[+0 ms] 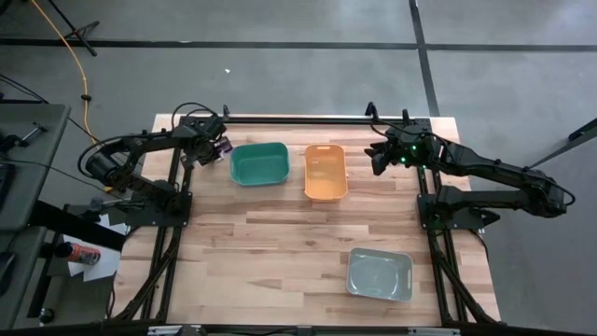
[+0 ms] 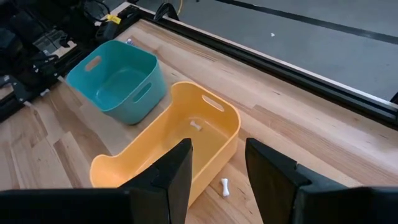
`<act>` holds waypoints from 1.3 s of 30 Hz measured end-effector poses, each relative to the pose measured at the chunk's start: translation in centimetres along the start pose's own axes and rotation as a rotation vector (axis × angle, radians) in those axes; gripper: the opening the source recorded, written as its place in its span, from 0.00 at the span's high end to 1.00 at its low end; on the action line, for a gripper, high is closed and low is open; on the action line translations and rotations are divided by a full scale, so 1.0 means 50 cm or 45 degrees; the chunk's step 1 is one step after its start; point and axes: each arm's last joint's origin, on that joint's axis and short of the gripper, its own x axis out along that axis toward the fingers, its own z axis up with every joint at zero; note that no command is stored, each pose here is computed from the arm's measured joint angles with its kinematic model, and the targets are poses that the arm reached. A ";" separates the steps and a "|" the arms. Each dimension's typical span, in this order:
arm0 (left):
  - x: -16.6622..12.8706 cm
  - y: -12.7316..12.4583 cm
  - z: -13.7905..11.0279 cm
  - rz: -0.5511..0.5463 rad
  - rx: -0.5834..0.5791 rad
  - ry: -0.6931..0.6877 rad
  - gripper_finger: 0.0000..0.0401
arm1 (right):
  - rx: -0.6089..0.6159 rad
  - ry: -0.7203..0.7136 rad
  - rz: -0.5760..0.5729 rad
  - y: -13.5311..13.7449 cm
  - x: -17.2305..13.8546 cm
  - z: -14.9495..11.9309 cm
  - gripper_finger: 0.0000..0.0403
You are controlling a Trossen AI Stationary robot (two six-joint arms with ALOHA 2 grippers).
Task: Sort Halloween decoration
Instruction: Put the white bone toy into the yellow bin
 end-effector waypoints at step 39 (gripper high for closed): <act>-0.397 -0.009 -0.003 -1.484 0.742 -0.710 1.00 | 0.029 -0.277 0.149 0.020 -0.006 0.043 0.64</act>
